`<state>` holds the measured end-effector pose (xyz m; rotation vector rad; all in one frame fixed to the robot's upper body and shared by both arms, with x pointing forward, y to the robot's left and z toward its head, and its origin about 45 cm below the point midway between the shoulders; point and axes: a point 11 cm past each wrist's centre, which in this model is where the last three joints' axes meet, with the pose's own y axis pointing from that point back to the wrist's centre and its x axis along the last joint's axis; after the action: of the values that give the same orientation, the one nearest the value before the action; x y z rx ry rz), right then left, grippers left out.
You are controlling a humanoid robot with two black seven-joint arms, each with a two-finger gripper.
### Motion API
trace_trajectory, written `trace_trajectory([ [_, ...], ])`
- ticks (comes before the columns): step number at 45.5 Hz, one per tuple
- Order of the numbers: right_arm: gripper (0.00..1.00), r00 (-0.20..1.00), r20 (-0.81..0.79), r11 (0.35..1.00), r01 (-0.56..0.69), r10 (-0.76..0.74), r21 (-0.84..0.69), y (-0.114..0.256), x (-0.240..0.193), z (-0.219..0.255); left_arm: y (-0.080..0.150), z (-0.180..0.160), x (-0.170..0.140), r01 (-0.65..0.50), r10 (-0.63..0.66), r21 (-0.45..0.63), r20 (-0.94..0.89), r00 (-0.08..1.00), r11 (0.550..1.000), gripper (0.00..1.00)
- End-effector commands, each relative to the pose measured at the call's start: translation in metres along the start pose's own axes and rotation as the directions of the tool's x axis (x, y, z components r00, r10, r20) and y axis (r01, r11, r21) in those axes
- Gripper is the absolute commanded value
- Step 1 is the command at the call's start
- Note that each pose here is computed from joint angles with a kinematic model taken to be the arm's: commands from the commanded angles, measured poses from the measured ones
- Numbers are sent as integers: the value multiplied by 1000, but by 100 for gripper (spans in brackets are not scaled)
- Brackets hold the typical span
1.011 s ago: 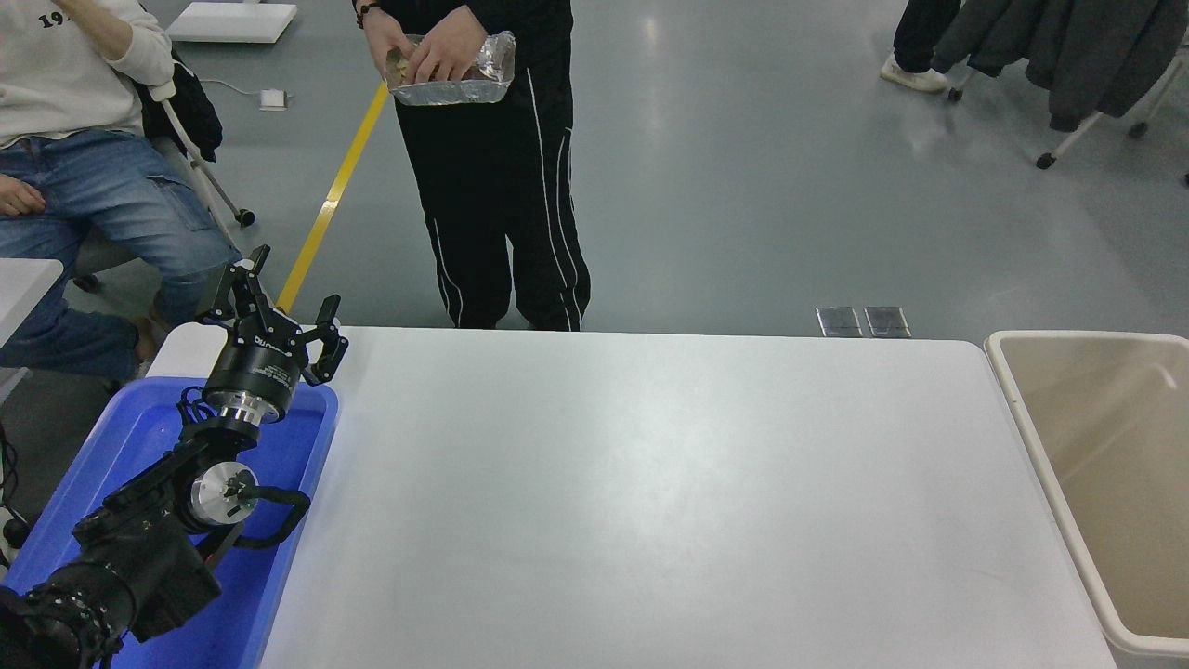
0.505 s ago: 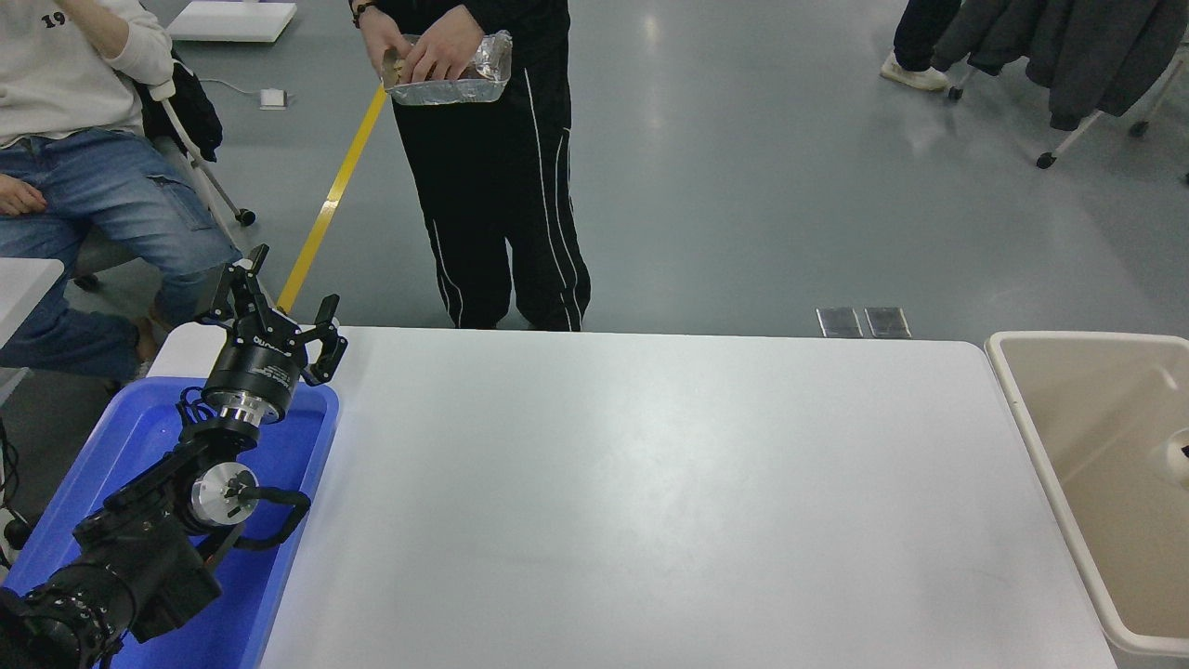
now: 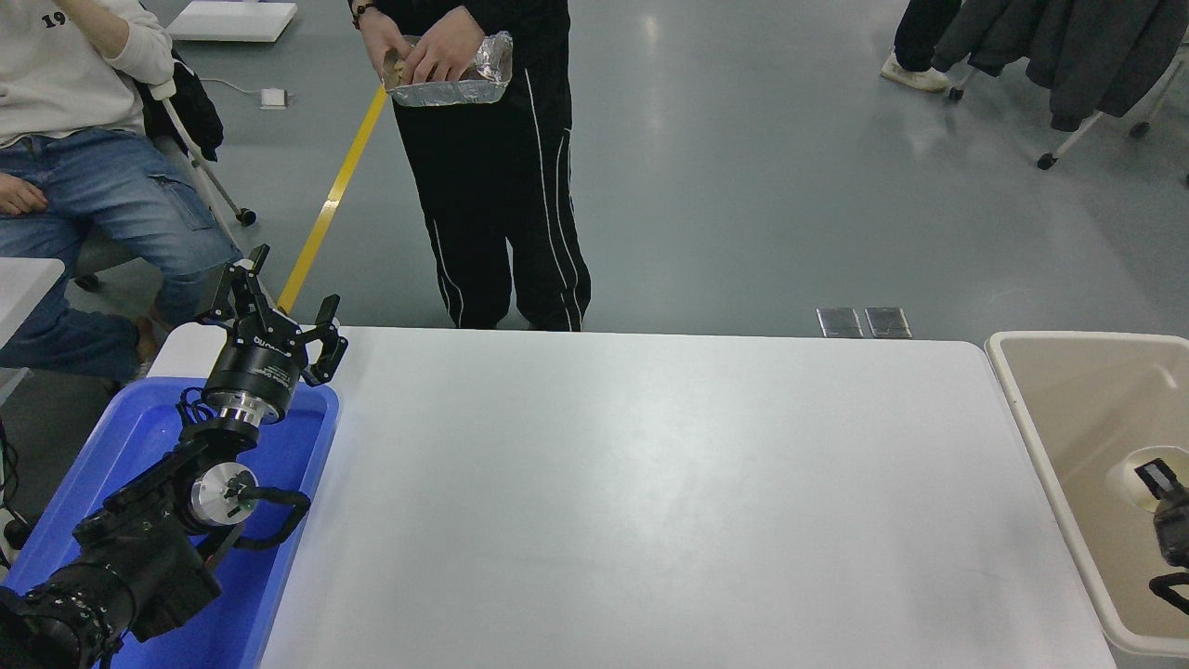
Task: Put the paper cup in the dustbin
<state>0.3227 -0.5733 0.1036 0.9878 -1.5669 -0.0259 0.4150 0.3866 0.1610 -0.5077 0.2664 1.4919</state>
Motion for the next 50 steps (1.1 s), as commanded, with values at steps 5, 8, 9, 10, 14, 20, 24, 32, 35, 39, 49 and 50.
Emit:
trace_trajectory([
  [5,98,997,24,997,-67,67,28,0,10,-15,0,0,0,0,0,0,0,1000,1000,100],
  [8,98,997,36,997,-62,61,46,1,11,-26,0,0,0,1,-1,1,1,1000,1000,100],
  [9,98,998,42,997,-58,56,53,1,10,-29,0,0,0,1,-1,1,1,1000,1000,100],
  [10,99,998,50,997,-49,46,61,1,8,-34,0,0,0,0,0,0,0,1000,1000,100],
  [14,99,993,114,995,-18,7,101,3,4,-55,0,0,0,0,0,0,0,1000,1000,100],
  [20,99,964,264,986,-2,-43,167,6,17,-88,0,0,0,0,0,0,0,1000,1000,100],
  [24,99,943,329,974,-17,-60,224,11,35,-114,0,0,0,-1,1,0,1,1000,1000,100],
  [32,99,905,419,935,-84,-73,343,28,96,-163,0,0,0,-1,1,0,1,1000,1000,100],
  [35,99,884,453,909,-93,-112,406,40,113,-185,0,0,0,0,0,0,0,1000,1000,100],
  [39,99,848,499,863,-107,-180,493,59,136,-208,0,0,0,0,0,0,0,1000,1000,100],
  [49,99,699,585,717,-149,-410,681,114,160,-263,0,0,0,-1,1,1,1,1000,1000,100],
  [50,99,687,588,708,-151,-426,690,117,160,-265,0,0,0,0,0,0,0,1000,1000,100],
])
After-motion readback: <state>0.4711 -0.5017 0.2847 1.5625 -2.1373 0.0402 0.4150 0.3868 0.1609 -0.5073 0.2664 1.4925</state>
